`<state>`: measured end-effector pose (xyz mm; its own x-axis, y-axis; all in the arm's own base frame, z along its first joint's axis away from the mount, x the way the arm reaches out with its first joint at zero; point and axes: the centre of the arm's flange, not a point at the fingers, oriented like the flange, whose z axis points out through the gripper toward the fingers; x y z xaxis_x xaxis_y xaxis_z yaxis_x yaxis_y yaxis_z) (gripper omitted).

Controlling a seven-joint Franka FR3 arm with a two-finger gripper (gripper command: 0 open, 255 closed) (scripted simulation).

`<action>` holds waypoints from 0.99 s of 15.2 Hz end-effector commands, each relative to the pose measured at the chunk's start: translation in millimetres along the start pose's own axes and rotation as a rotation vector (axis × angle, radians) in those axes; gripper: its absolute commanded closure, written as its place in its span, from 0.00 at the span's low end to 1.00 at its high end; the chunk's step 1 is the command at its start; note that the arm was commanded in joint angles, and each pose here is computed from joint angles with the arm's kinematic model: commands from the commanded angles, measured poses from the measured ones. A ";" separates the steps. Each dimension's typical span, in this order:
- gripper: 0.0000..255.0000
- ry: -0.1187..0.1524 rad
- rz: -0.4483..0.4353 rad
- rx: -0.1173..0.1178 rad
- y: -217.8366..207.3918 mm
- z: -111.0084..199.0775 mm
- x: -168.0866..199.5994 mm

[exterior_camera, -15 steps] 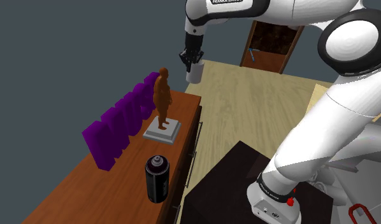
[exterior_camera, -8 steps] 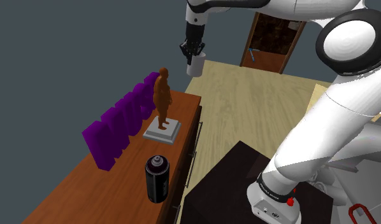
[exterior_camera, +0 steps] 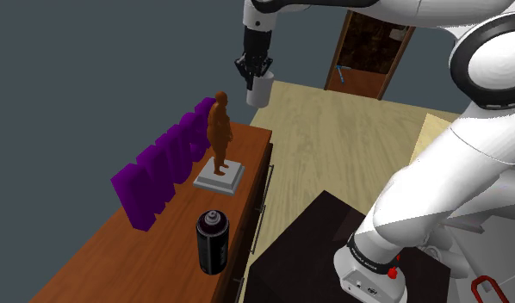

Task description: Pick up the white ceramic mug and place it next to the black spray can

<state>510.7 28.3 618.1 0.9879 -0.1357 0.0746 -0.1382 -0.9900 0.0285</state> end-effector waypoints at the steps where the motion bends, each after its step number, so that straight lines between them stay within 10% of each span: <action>1: 1.00 0.000 0.001 0.000 -21.4 -1.9 -14.7; 15: 1.00 0.000 0.001 0.000 -176.9 -13.9 -113.6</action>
<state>428.3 205.9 616.2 0.9880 -0.1357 0.0744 -0.1381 -0.9900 0.0285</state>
